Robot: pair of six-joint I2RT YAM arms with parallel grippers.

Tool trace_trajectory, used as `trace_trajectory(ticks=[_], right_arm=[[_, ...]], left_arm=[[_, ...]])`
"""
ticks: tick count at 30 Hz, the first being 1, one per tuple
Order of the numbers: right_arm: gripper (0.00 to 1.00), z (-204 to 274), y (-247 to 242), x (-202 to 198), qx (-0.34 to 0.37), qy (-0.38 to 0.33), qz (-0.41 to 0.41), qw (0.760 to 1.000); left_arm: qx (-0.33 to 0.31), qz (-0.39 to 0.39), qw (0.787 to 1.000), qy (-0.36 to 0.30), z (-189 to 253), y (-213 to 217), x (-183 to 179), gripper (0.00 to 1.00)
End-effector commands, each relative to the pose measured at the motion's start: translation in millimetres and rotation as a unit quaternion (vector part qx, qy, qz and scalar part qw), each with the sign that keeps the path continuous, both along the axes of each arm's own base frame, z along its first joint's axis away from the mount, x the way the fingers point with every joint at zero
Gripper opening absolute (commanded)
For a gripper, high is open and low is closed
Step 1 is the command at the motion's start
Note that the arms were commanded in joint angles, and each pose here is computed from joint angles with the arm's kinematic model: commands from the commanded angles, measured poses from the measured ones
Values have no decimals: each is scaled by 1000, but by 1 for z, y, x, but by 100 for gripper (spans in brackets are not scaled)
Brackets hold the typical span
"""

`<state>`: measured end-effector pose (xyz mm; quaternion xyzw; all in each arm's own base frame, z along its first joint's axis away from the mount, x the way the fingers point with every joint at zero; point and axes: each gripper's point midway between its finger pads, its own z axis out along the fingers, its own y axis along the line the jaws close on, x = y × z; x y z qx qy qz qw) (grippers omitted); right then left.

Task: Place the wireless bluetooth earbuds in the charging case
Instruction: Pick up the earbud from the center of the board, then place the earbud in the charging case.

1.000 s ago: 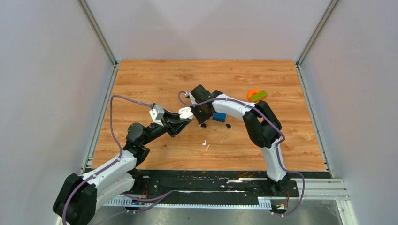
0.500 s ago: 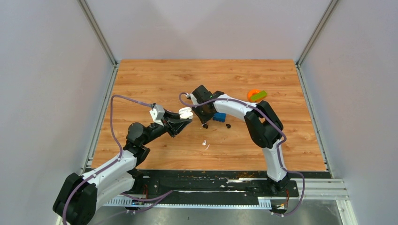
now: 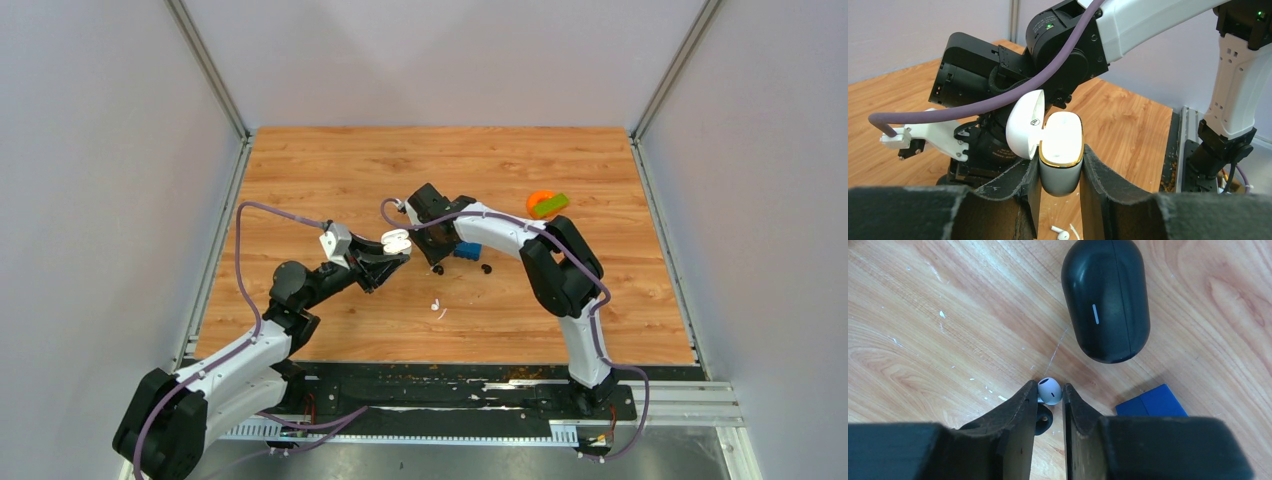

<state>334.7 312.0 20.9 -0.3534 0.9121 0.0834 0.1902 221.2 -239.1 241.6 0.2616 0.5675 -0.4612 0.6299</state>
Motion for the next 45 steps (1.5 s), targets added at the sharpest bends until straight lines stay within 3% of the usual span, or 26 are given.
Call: trace_trajectory(ticks=[1,10,16,19,31,38,45], right_arm=[[23,-13,-17,-11,-39,17,-17,999],[24,-21,-19,-13,-47,22,-13,999],[8,-13,-22,-4,-55,-1,-7,998],[0,12,-22,3,-33,-28,1,999],[0,97,-39,24,25,-83,20,996],[0,184,-50,42,41,-214,86,972],[0,248,-52,16,98,-252,150,951]], left_arm=[[-12,-2,999,-33,24,-1,2,0],[-10,-4,999,-30,23,-2,2,0],[-10,-4,1000,-29,22,-1,2,0],[-12,-4,1000,-27,22,-2,2,0],[-8,-8,1000,-12,12,-4,4,0],[-9,-23,1000,2,6,-10,5,0],[-1,-34,999,9,0,-14,6,0]])
